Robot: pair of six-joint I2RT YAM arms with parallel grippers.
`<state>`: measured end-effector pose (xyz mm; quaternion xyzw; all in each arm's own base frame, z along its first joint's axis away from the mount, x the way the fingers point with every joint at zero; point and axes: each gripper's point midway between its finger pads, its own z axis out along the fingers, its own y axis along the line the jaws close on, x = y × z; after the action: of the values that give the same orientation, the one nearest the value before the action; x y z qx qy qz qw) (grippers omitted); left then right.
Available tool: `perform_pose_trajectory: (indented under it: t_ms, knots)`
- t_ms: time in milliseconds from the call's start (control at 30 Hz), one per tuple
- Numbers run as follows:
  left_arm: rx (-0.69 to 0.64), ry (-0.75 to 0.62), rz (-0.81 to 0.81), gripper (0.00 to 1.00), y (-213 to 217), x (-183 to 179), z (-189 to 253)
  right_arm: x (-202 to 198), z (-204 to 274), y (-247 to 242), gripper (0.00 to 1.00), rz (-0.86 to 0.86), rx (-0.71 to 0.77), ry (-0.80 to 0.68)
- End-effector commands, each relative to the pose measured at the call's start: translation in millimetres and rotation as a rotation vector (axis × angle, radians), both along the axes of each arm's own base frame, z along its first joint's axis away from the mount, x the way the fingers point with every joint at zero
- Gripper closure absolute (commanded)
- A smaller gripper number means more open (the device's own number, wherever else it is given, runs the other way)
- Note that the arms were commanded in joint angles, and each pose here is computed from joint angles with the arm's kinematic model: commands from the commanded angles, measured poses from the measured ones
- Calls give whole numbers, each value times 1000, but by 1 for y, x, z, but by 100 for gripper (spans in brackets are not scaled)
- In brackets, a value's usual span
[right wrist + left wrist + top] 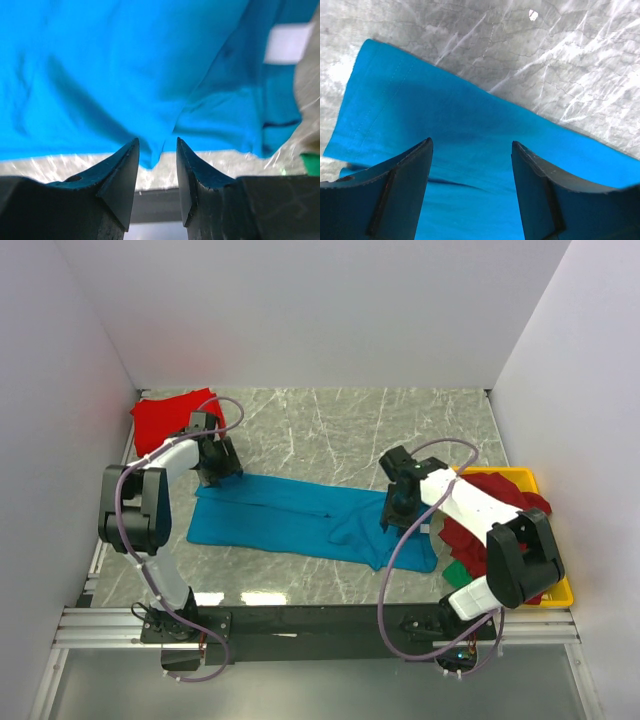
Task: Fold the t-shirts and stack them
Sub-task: Fold the tshirt
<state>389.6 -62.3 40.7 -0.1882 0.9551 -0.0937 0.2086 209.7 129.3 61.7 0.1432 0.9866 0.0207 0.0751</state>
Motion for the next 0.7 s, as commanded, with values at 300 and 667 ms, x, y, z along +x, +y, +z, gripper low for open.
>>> perform_pose_trajectory:
  t_ms: [300, 667]
  knots:
    - [-7, 29, -20, 30, 4, 5, -23, 60, -44, -32, 59, -82, -60, -17]
    - [23, 67, 15, 30, 28, -11, -23, 116, -58, -48, 63, -119, -144, -6]
